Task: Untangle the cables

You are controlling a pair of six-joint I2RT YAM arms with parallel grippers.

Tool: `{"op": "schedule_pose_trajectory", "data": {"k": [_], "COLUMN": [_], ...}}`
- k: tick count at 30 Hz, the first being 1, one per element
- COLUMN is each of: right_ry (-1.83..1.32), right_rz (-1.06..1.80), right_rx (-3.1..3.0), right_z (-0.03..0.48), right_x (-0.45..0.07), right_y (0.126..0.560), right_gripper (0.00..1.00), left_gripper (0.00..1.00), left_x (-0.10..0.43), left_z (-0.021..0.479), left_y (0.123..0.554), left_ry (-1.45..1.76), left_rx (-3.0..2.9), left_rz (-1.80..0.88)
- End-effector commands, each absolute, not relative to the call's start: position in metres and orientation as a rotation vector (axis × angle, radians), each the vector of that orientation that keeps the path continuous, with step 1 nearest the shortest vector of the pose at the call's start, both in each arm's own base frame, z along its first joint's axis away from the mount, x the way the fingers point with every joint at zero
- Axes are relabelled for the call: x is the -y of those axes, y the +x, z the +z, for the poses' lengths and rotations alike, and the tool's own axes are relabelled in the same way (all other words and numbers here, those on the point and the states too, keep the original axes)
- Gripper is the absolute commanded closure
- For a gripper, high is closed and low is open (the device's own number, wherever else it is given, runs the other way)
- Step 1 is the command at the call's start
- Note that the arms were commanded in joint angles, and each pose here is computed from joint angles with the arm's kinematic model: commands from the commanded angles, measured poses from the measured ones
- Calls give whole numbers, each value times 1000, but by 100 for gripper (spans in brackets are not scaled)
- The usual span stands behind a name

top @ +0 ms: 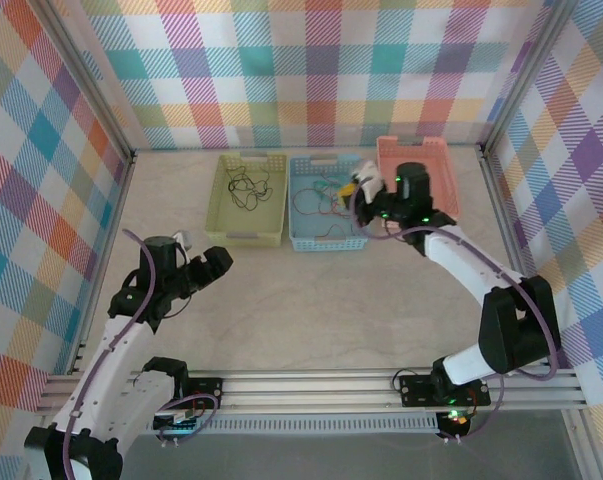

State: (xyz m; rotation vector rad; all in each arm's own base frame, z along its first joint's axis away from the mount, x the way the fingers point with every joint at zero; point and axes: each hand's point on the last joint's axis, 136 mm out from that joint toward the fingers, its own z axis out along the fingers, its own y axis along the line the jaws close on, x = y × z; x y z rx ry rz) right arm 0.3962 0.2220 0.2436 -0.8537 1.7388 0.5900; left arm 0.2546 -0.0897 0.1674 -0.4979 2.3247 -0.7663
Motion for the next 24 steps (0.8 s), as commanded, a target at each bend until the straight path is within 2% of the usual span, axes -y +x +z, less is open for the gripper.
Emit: {"op": "schedule_pose_trajectory", "data": {"k": [1, 8, 13, 18, 19, 21, 23, 24], "right_ry": [-496, -165, -69, 49, 65, 106, 134, 147], "right_rz": [577, 449, 420, 379, 373, 349, 333, 332], "right_rx": [-1891, -2077, -2187, -2207, -2218, -2242, -2229, -2199], "right_z": [234, 196, 166, 159, 158, 160, 169, 177], "right_x": [-174, -98, -76, -52, -50, -43, -40, -39], "right_y": [425, 460, 473, 486, 487, 489, 484, 479], "right_gripper": [100, 100, 100, 100, 94, 57, 41, 37], "left_gripper": [16, 15, 14, 13, 12, 8, 4, 2], "left_x": [90, 88, 89, 88, 87, 83, 77, 71], "left_z": [186, 182, 176, 174, 174, 173, 173, 174], "left_y": [266, 269, 270, 272, 273, 274, 276, 278], "left_ry": [-477, -477, -474, -467, -466, -476, -486, -503], "left_rx": [-2270, -2283, -2297, -2310, -2309, -2309, -2295, -2285], "left_rz": [-764, -741, -733, -717, -710, -674, -631, -596]}}
